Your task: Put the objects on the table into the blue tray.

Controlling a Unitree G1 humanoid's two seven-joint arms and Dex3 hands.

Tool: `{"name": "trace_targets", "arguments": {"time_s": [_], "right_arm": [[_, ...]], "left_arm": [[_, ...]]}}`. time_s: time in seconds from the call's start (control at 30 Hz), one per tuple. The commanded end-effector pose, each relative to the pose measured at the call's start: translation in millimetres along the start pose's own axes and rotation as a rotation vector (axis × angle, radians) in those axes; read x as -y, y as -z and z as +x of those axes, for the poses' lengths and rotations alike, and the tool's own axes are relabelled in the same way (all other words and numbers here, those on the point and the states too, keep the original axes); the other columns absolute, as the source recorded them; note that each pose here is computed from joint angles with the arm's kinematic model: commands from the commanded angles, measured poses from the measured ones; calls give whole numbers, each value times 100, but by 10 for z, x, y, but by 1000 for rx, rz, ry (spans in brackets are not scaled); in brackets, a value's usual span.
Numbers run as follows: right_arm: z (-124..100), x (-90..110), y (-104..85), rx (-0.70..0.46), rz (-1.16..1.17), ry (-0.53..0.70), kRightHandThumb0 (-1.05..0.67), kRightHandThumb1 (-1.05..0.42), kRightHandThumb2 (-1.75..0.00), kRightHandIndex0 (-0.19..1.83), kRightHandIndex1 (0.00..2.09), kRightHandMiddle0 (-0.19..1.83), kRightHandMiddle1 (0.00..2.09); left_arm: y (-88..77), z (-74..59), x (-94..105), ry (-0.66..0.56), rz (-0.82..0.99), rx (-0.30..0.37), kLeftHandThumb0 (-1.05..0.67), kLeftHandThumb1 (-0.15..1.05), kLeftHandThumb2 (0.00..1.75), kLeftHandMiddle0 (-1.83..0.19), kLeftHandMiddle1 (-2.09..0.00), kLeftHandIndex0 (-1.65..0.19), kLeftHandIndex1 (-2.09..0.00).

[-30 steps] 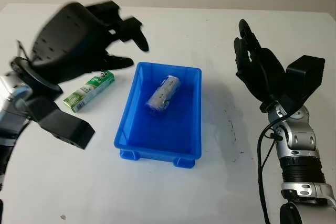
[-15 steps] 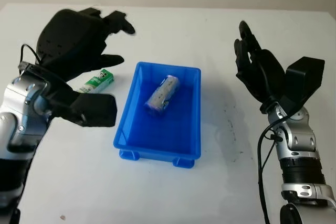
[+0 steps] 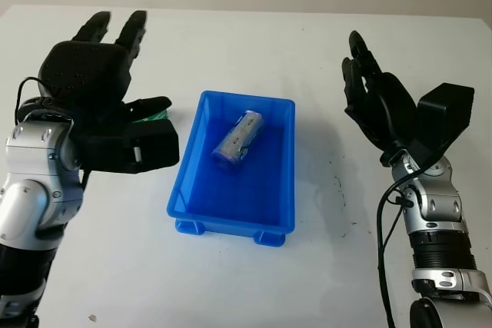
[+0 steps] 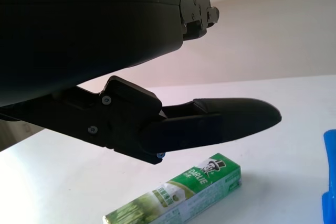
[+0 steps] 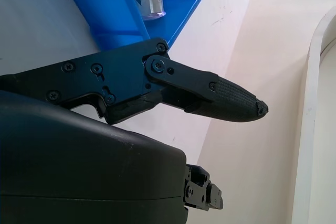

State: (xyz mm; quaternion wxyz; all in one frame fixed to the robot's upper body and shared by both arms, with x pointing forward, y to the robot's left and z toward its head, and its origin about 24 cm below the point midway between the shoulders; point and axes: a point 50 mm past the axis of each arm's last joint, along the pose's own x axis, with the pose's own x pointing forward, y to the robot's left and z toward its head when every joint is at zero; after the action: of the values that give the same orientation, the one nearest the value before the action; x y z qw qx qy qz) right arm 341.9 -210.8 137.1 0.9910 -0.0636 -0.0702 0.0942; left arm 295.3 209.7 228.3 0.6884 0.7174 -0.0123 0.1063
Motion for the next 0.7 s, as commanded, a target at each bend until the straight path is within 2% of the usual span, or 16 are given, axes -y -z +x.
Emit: {"name": "trace_targets", "arguments": {"time_s": [0.0,0.2,0.5,0.67], "right_arm": [[34,-15,-26,5,0,-6,-71,-105,-75,-19,0,-19,0],[58,-29,-20,5,1,-10,-70,-105,-76,-19,0,-19,0],[64,-20,-18,12,-5,-5,-70,-105,-76,-19,0,-19,0],[55,-4,-19,16,4,-4,-72,-105,-73,-19,0,-19,0]], "left_arm": [[-43,-42,-5,-15,5,-21,-97,105,69,2,-8,7,-8],[-84,-42,109,7,47,-102,-98,105,70,2,-7,8,-7],[-187,21,324,61,-46,-149,-96,105,63,-1,-7,8,-7],[-195,79,422,82,-48,-173,-96,105,57,-20,-14,4,-8]]}}
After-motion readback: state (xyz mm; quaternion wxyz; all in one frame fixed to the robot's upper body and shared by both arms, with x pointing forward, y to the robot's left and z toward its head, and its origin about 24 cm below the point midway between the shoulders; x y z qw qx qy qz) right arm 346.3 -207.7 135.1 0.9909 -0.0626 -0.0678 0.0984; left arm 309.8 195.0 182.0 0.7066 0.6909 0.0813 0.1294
